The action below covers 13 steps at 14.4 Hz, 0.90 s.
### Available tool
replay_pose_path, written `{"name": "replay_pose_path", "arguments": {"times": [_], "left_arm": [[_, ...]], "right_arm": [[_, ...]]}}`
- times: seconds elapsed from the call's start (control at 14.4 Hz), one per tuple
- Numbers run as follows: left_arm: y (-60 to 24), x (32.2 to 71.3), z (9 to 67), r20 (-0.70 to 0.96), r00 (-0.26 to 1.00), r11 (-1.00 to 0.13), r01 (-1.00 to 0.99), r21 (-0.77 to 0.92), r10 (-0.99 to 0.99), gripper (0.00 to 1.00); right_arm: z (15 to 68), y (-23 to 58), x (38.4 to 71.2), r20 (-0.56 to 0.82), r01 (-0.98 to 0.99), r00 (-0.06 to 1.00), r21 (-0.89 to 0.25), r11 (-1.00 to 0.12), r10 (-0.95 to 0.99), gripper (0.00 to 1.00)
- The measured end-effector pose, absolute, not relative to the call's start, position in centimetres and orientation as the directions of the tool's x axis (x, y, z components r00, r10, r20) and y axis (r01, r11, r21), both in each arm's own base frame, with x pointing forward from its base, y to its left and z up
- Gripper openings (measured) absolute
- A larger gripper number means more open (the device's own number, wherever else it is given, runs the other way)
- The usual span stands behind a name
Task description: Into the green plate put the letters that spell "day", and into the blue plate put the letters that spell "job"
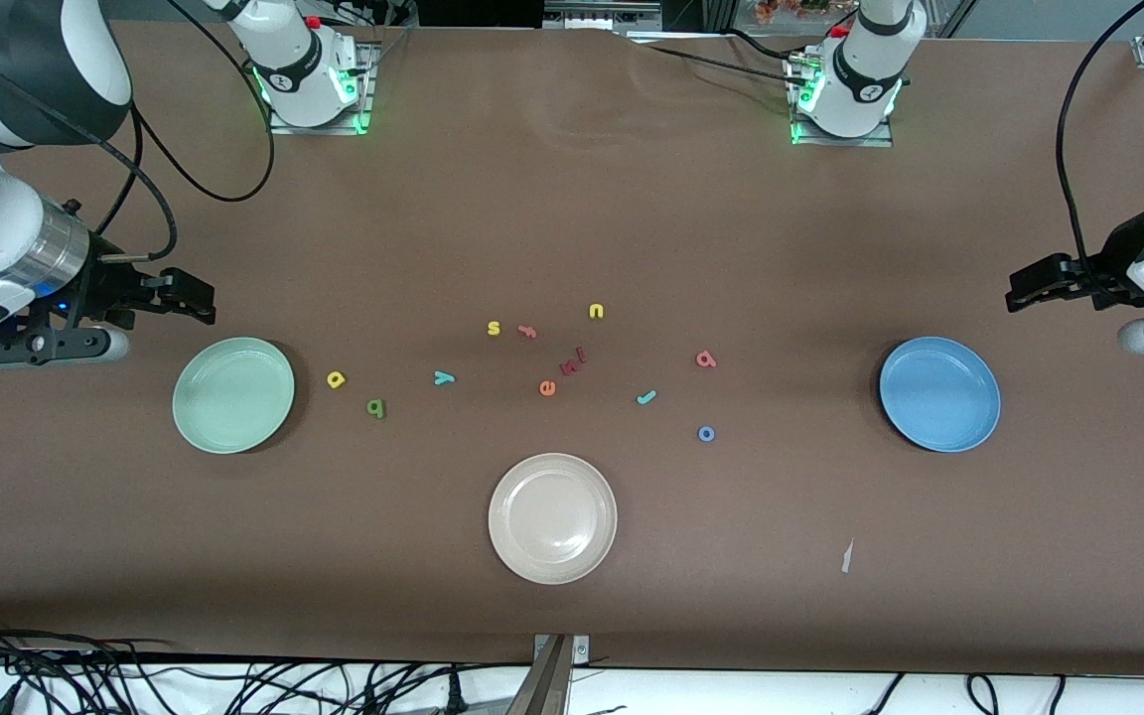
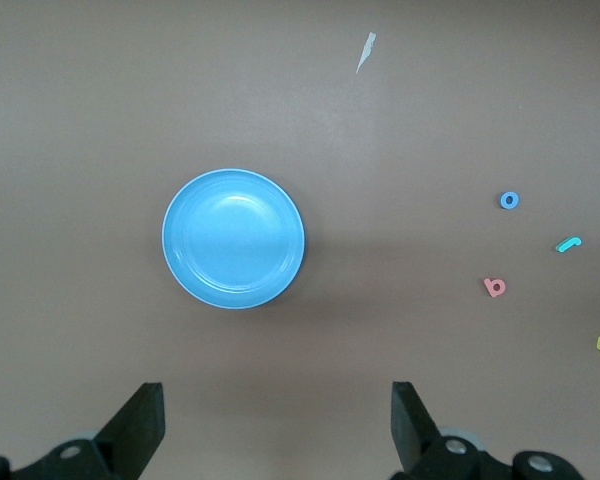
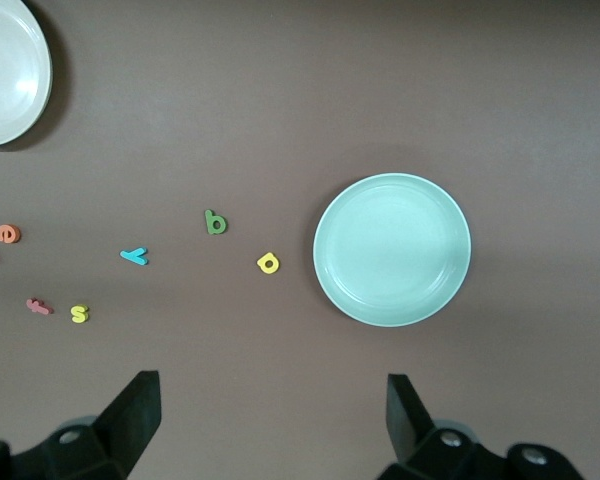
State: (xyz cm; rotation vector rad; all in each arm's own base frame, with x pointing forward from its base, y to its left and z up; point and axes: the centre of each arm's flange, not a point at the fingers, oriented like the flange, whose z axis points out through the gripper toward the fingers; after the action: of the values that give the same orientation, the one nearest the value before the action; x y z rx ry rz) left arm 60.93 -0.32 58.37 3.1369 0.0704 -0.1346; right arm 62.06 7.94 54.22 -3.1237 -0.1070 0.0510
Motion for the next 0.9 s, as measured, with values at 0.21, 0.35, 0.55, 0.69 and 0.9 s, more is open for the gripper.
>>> {"name": "replay_pose_path", "arguments": {"times": [0.21, 0.35, 0.55, 0.69, 0.9], "left_arm": [[-0.55, 60.93, 58.37, -0.086, 0.995, -0.999, 0.041, -0.001, 0.041, 1.00], [-0.58, 60.94, 58.36, -0.086, 0.995, -0.999, 0.041, -0.001, 0.040, 1.00], [-0.55, 60.94, 58.34, -0.086, 0.995, -0.999, 0.041, -0.001, 0.041, 1.00], [-0.54, 60.97, 58.26, -0.087, 0.995, -0.999, 0.041, -0.001, 0.041, 1.00], [-0.54, 60.98, 58.24, -0.088, 0.995, -0.999, 0.041, -0.001, 0.041, 1.00]], "right_arm": [[54.22, 7.94, 62.06, -0.032, 0.068, 0.997, -0.017, -0.998, 0.069, 1.00], [54.22, 7.94, 62.06, -0.032, 0.068, 0.997, -0.017, -0.998, 0.069, 1.00], [54.22, 7.94, 62.06, -0.032, 0.068, 0.997, -0.017, -0.998, 0.069, 1.00], [54.22, 7.94, 62.06, -0.032, 0.068, 0.997, -0.017, -0.998, 0.069, 1.00], [54.21, 7.93, 62.06, -0.033, 0.069, 0.997, -0.017, -0.997, 0.069, 1.00]]}}
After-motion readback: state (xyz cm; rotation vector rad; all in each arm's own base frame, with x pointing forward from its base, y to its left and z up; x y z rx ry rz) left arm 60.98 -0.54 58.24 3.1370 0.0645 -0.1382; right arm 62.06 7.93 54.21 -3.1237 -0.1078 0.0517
